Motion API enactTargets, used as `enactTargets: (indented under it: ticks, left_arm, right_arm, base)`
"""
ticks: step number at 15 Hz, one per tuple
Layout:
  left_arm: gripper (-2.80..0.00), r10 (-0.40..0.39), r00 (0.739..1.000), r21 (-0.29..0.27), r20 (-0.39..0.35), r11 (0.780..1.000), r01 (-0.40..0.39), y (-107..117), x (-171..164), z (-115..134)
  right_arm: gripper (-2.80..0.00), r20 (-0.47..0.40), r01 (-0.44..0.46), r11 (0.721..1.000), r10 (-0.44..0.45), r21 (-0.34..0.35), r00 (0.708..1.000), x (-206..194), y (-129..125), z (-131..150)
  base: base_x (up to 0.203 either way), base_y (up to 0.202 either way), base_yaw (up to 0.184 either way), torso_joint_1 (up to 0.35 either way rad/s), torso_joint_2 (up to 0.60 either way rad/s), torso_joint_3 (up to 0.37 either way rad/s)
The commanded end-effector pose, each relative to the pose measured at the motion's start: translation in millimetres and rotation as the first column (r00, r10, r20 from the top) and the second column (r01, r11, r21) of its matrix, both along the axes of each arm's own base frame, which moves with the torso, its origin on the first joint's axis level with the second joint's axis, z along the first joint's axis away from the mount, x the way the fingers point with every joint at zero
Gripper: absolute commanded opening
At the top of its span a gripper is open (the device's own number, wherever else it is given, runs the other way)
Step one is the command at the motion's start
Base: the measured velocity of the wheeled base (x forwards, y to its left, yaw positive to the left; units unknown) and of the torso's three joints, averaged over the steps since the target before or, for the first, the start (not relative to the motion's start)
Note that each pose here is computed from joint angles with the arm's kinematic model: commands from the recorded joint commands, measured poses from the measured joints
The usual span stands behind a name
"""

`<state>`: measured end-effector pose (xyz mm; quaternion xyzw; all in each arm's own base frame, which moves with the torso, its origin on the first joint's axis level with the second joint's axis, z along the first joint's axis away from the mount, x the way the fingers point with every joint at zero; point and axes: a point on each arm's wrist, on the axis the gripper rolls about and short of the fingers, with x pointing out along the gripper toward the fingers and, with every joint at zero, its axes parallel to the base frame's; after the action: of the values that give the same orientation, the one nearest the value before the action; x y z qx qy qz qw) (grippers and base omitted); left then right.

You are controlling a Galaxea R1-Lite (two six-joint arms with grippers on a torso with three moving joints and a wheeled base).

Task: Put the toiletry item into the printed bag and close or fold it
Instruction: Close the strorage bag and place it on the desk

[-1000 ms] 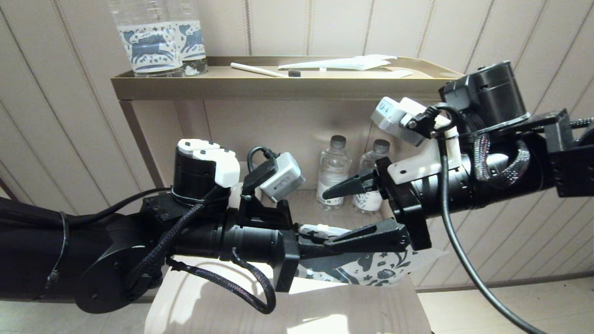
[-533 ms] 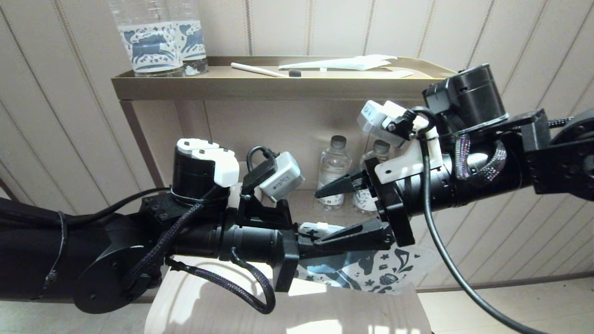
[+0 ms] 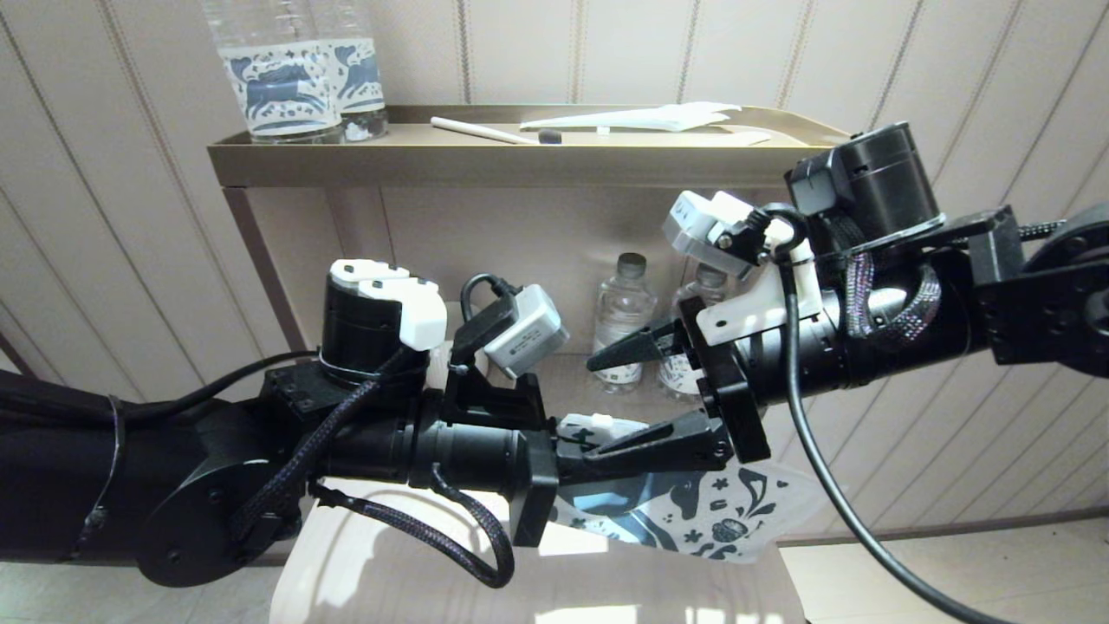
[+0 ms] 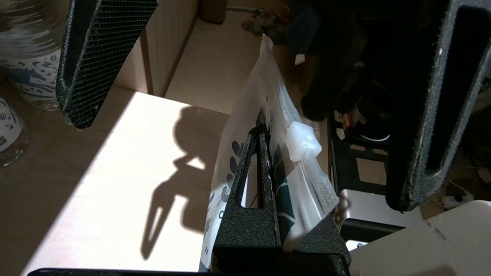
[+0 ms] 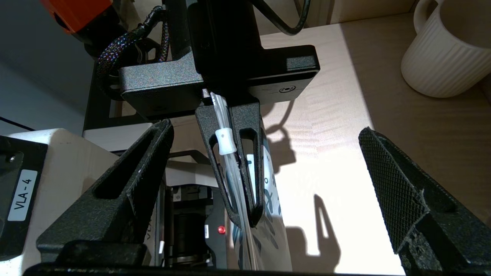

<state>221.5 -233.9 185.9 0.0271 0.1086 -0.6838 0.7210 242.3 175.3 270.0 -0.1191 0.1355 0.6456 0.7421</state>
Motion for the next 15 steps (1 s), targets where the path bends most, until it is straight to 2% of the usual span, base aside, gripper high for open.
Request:
enactTargets:
  ticks: [1,15]
  left_arm:
    - [-2.80,-0.003,1.000,-0.004,0.003,1.000,0.003,0.1,-0.2,0.6]
    - [-2.80,-0.008,1.000,-0.002,0.004,1.000,0.008,-0.5,-1.7,0.3]
  right_arm:
    - [0.00,0.001,-0.004,1.000,0.004,0.000,1.000,-0.4,0.6,0.0]
    - [0.00,-0.018,-0.001,1.000,0.001,-0.018,1.000,-2.2,-0.2,5.1]
  base:
    - [0.000,0.000,0.000,0.000,0.00,0.000]
    - [0.000,0.000,0.000,0.000,0.00,0.000]
